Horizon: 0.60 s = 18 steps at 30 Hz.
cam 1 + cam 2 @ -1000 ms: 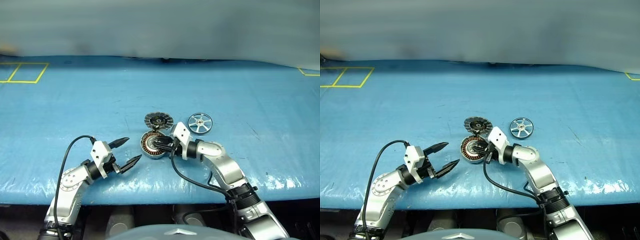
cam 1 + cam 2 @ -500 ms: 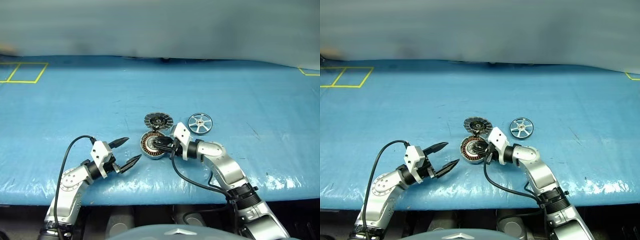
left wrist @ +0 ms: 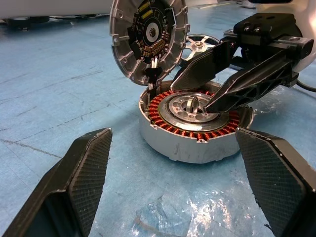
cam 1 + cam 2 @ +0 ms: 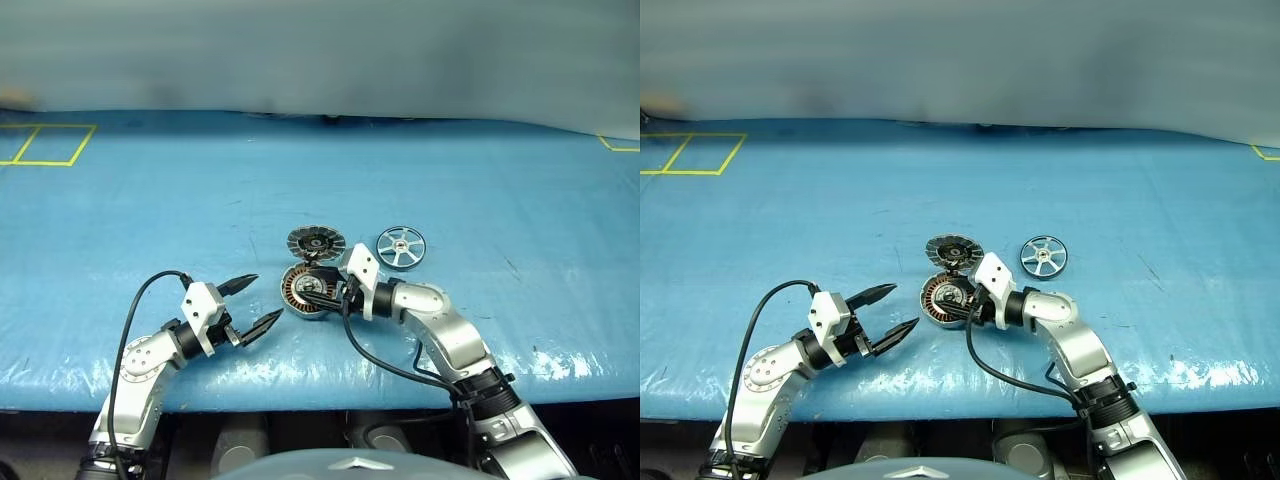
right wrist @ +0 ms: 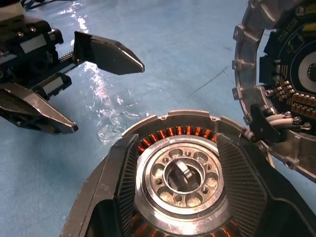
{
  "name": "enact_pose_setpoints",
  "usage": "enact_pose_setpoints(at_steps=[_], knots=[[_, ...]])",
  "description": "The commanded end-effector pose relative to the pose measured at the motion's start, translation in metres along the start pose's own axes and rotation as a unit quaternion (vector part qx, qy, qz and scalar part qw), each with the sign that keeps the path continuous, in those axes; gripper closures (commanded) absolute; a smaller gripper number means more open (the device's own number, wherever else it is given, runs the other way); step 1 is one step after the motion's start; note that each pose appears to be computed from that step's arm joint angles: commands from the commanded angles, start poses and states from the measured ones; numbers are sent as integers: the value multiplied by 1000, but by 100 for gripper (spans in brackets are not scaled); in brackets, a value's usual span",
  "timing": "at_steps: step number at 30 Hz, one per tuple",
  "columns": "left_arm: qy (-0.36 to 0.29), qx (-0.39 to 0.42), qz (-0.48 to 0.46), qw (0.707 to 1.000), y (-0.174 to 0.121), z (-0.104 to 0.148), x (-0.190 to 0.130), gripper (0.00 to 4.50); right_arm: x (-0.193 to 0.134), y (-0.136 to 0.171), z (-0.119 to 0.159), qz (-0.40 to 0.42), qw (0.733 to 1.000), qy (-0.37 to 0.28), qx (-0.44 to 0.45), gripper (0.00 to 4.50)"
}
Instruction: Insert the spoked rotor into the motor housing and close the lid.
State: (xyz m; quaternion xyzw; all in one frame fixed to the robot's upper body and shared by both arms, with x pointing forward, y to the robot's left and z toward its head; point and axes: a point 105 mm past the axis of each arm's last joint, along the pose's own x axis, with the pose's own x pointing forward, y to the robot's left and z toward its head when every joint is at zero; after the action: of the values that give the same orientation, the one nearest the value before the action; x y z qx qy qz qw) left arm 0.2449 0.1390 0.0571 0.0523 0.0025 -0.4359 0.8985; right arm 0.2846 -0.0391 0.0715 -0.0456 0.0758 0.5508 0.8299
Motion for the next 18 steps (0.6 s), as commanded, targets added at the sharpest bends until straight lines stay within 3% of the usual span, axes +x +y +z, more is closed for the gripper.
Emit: enact_pose_setpoints(at_steps=[1, 3, 9, 18], knots=[[-6, 7, 0, 1000, 0, 2, 0, 24, -3, -1, 13, -4, 1000, -25, -8, 208], [-5, 6, -1, 1000, 0, 2, 1, 24, -3, -3, 12, -10, 1000, -23, -8, 250], [-4, 8, 1, 1000, -1, 1, 1, 24, -4, 0, 7, -3, 1000, -10, -11, 448], [-2, 9, 4, 1000, 0, 0, 0, 24, -3, 3, 1, 7, 1000, 6, -17, 448]])
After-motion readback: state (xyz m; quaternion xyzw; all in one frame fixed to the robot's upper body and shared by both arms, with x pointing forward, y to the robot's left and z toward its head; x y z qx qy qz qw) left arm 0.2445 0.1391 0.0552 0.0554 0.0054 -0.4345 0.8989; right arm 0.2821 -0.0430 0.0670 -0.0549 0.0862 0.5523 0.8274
